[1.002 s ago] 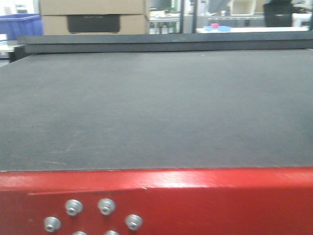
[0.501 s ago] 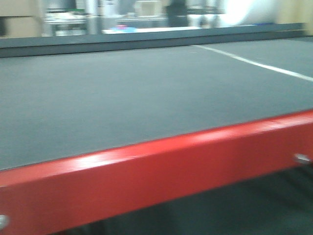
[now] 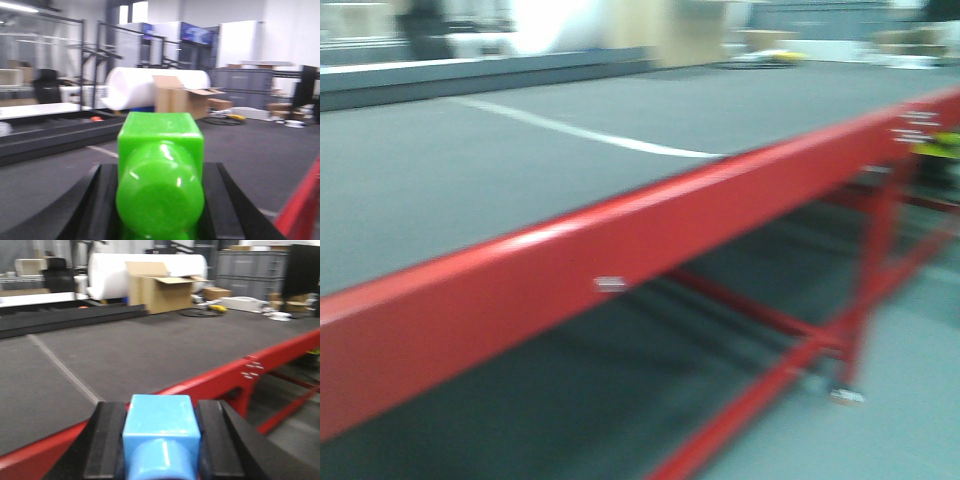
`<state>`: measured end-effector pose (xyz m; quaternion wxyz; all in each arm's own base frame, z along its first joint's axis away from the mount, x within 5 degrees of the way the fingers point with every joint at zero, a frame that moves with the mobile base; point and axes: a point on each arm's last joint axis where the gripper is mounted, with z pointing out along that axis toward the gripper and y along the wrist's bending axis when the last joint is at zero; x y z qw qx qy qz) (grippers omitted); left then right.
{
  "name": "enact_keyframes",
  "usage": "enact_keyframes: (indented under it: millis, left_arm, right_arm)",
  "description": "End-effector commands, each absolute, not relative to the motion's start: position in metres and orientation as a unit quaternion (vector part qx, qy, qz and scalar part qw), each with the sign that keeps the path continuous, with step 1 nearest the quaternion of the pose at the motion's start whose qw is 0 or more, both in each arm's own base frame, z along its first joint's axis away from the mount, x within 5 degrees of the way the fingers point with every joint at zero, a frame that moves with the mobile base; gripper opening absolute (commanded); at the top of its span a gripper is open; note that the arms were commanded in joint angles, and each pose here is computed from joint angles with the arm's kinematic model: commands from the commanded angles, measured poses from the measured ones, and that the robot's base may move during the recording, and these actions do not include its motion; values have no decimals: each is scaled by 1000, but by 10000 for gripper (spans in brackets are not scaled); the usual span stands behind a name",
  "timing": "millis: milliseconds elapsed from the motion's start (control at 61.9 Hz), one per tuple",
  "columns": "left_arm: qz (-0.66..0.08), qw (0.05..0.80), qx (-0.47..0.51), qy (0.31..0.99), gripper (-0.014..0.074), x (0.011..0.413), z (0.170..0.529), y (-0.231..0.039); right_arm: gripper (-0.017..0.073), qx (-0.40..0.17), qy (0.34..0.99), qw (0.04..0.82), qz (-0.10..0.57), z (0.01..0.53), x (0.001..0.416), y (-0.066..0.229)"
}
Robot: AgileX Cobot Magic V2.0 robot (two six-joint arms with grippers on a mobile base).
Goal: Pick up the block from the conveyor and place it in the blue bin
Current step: 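Drive the base away from the conveyor toward the blue bin shelves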
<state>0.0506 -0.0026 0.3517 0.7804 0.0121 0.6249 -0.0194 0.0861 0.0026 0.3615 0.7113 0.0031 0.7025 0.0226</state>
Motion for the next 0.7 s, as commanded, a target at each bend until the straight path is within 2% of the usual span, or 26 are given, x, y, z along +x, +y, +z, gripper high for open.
enact_keyframes:
  millis: [0,679]
  left_arm:
    - [-17,787,11,617,-111,49,354,-2]
    - [-17,787,11,617,-111,49,354,-2]
  right_arm:
    - [-162,4,692,721,21,364,85,2]
    - [-162,4,692,721,21,364,85,2]
